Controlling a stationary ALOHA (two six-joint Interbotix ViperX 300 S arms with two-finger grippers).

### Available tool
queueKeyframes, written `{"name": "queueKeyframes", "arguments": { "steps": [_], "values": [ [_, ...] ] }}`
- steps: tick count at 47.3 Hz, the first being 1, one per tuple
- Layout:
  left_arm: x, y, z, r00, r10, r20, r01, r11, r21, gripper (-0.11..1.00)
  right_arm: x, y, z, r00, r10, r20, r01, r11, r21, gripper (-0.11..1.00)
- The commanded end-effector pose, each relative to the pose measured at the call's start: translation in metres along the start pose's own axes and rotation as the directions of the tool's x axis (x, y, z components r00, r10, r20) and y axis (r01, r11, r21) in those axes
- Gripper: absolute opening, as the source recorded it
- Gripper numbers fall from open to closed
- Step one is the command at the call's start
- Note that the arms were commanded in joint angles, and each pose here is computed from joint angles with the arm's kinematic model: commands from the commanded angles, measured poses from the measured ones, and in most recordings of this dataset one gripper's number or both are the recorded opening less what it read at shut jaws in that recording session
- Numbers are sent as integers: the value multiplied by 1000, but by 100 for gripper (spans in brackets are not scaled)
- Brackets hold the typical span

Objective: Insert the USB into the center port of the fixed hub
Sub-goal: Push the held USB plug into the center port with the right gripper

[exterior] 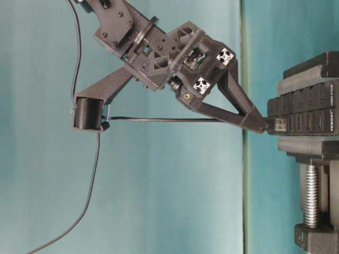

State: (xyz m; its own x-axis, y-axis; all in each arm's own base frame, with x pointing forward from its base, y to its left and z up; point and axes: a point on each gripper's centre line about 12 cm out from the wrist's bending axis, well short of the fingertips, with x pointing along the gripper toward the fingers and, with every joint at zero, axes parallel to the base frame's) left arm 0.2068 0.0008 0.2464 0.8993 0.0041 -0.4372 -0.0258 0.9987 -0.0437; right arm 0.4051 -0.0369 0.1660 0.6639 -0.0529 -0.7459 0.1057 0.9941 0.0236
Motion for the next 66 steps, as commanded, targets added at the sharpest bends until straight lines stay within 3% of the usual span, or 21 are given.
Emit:
{"name": "queueKeyframes", "arguments": {
  "steps": [1,45,66],
  "values": [
    [0,0,5,1000,0,14,0,1000,1,1,-4,3,5,1000,4,18,-4,1000,0,7],
    [0,0,5,1000,-1,18,1,1000,1,1,1,-6,-3,998,-19,-52,16,998,-57,7],
    [0,0,5,1000,1,18,-1,1000,2,1,4,-7,3,1000,-18,-9,18,999,-51,7]
  ]
}}
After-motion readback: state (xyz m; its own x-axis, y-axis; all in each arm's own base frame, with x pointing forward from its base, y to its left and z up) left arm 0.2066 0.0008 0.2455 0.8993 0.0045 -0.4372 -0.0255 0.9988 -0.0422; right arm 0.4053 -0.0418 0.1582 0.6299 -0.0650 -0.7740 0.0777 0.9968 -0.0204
